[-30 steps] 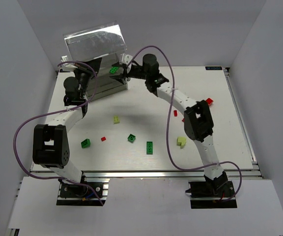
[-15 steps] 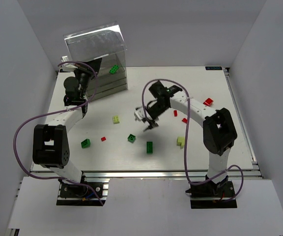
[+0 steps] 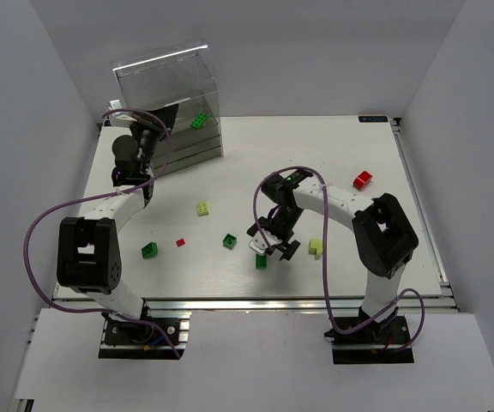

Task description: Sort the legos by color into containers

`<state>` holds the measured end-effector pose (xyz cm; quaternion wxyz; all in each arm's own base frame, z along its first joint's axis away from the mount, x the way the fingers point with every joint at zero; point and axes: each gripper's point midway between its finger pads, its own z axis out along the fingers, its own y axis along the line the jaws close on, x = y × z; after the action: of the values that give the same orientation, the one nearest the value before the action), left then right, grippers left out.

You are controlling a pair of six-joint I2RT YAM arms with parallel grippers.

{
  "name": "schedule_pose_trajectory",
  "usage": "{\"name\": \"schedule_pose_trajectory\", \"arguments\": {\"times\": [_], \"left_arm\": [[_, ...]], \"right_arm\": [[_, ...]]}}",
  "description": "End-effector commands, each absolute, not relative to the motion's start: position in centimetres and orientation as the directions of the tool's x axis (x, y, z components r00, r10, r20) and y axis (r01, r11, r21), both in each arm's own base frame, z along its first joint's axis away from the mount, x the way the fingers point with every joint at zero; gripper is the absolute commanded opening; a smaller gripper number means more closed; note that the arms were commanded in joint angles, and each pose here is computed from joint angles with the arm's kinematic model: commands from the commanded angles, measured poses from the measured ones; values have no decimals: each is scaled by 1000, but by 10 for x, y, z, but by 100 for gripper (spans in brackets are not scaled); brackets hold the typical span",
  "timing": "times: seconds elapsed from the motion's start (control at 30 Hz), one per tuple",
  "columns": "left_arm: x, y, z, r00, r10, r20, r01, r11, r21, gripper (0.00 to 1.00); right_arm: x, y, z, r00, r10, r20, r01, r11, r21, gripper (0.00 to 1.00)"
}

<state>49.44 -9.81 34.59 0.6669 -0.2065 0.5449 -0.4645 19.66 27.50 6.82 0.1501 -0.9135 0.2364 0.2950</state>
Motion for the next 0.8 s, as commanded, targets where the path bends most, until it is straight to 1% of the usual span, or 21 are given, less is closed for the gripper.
{"name": "schedule_pose_trajectory", "arguments": {"times": [0.0, 0.1, 0.23, 0.33, 0.53, 0.67, 0.77], "left_arm": [[479, -94, 379, 25, -840, -542, 449, 493, -745, 23], [479, -94, 377, 19, -839, -543, 448, 493, -746, 23], [478, -94, 373, 16, -838, -545, 442, 495, -748, 23], [479, -94, 371, 13, -838, -545, 439, 495, -750, 23], [478, -95, 369, 10, -838, -545, 437, 494, -752, 23], [478, -95, 368, 9, -838, -545, 436, 494, -752, 23], [477, -95, 369, 9, -838, -545, 436, 494, -752, 23]], "right_arm": [[208, 305, 72, 882, -36, -470, -227, -906, -357, 89], [211, 315, 69, 898, -35, -439, -215, -905, -367, 88], [215, 320, 60, 917, -42, -396, -198, -911, -361, 84], [209, 319, 46, 937, -17, -348, -137, -936, -323, 81], [200, 311, 27, 950, 17, -311, -71, -960, -271, 79], [195, 315, 18, 952, 28, -305, -56, -963, -262, 78], [194, 316, 13, 954, 28, -300, -51, -967, -251, 75]]}}
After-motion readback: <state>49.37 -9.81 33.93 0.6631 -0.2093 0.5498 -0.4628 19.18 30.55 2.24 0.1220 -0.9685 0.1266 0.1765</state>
